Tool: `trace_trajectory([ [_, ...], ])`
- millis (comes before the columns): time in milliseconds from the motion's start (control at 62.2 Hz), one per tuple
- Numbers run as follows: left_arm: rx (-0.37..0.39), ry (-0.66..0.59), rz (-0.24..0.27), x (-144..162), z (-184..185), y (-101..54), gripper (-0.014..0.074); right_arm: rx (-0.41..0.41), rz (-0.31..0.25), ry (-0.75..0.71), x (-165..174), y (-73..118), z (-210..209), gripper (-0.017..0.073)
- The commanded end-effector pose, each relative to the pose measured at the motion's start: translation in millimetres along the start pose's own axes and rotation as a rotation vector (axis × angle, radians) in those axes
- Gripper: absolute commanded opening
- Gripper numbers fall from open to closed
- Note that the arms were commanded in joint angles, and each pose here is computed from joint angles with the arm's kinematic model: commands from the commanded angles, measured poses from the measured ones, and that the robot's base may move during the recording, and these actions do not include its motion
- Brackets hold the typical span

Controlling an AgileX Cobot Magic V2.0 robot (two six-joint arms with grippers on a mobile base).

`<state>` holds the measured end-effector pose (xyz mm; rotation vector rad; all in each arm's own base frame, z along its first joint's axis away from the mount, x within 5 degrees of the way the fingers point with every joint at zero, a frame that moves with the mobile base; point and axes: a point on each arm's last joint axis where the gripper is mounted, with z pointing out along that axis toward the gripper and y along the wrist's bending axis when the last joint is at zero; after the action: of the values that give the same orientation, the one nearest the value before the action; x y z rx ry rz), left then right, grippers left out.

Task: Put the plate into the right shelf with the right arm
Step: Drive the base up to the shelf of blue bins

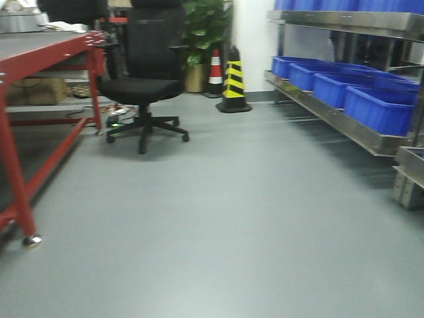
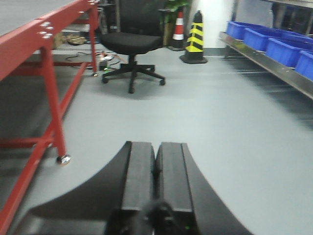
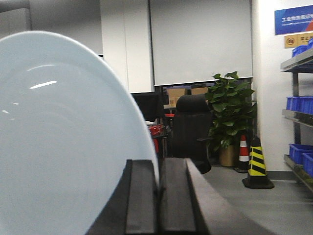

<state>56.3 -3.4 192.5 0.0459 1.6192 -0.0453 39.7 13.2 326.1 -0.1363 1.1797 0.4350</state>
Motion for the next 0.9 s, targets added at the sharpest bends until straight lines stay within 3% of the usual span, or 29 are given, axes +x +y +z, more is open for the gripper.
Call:
trace_trajectory([
  [0,-0.003,-0.085,-0.009,-5.0,-0.3,0.3,-0.0047,0.024,0.005,-0.1,-15.8,-1.2,1.4,0.0056],
  [884,-0.003,-0.085,-0.009,-5.0,-0.3,0.3,-0.0047,0.023,0.005,-0.099,-15.7,-1.1,1.2,0.0056],
])
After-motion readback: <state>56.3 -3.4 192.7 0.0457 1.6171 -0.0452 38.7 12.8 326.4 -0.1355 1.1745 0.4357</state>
